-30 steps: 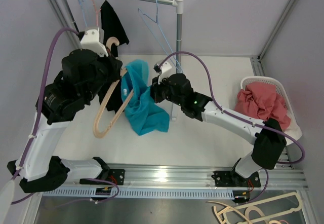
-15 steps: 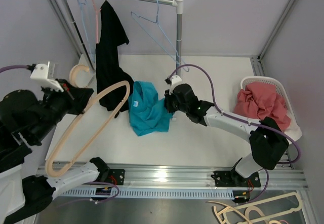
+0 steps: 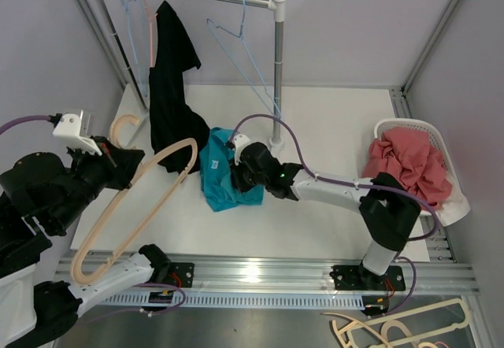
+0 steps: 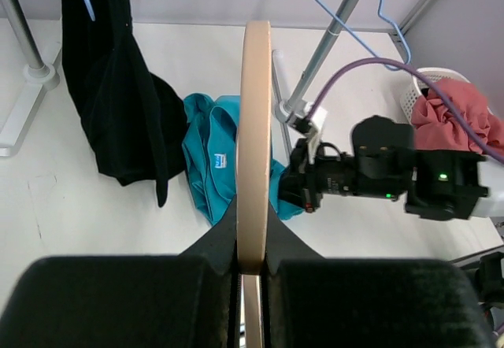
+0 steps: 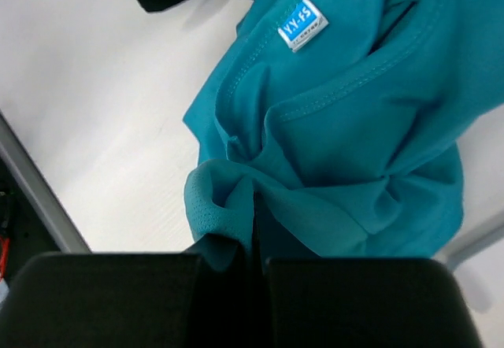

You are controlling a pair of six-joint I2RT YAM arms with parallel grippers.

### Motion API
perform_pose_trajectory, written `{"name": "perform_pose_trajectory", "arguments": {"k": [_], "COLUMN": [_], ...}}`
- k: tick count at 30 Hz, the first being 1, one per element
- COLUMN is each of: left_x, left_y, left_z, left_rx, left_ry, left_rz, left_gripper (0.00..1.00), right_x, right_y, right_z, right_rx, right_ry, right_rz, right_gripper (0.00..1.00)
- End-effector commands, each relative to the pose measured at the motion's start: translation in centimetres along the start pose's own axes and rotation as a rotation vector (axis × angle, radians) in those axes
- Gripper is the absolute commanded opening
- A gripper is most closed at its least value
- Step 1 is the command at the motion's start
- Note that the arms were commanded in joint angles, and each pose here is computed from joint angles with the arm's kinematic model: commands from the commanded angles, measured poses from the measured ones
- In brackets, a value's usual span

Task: Remove the t-shirt from the hanger

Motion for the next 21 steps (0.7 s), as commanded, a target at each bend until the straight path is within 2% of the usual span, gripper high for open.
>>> {"name": "perform_pose_trajectory", "arguments": {"k": [1,3,6,7,8,10,13,14,16,17,18,21], "left_x": [0.9,1.3,1.7,2.0,2.1,2.6,3.4,3.6,4.3,4.5,4.6,4.8], "left_y": [0.3,0.5,0.8,0.9,1.0,1.3,1.7,1.8,2.0,2.0,2.1,2.2], "left_z": [-0.7,-0.8,-0.9,-0.9,-0.9,-1.1,-1.5,-1.6,-1.9,-2.1,-2.0,-2.0], "left_rx": [0.019,0.023,0.023,0.022,0.023,0.027,0.031,0.032,0.035,0.037,0.035,0.035], "left_ry": [-0.070,-0.081,-0.084,-0.089,-0.089,-0.106,-0.130,-0.134,-0.151,-0.158,-0.155,-0.158], "left_rz": [0.010,0.008,-0.005,-0.008,-0.013,-0.024,-0.037,-0.039,-0.040,-0.039,-0.043,-0.043], "left_gripper": [0.01,0.01,0.01,0.01,0.01,0.01,0.01,0.01,0.01,0.01,0.01,0.01], "right_x": [-2.4,-3.3,-4.6,-4.9,-4.9,-5.2,-6.0,-6.8,-7.8,-8.8,-9.3,-10.8], "right_y": [0.1,0.0,-0.6,-0.6,-0.2,0.1,0.4,0.4,0.2,-0.2,-0.1,-0.5], "right_z": [-1.6,-2.0,-3.4,-3.5,-4.2,-4.3,-4.3,-3.9,-3.1,-1.5,-1.9,0.4], "right_rx": [-0.004,-0.002,-0.046,-0.055,-0.054,-0.045,-0.038,-0.038,-0.041,-0.044,-0.042,-0.014], "right_ry": [-0.029,-0.013,-0.015,-0.016,-0.035,-0.030,-0.002,0.019,0.067,0.135,0.140,0.266], "right_rz": [0.021,0.033,0.043,0.033,0.028,0.036,0.076,0.081,0.090,0.109,0.123,0.196], "right_gripper": [0.00,0.00,0.11,0.23,0.55,0.60,0.79,0.93,0.96,0.99,0.99,0.99]}}
Point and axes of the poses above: each gripper's point midway between its finger pads, its own x axis back along the fingers, its own y axis along the line the jaws close on, z = x × y, the point moved 9 cm from there along x, back along the fingers, and after that the axes turned 4 degrees about x, right-handed, at the moved point
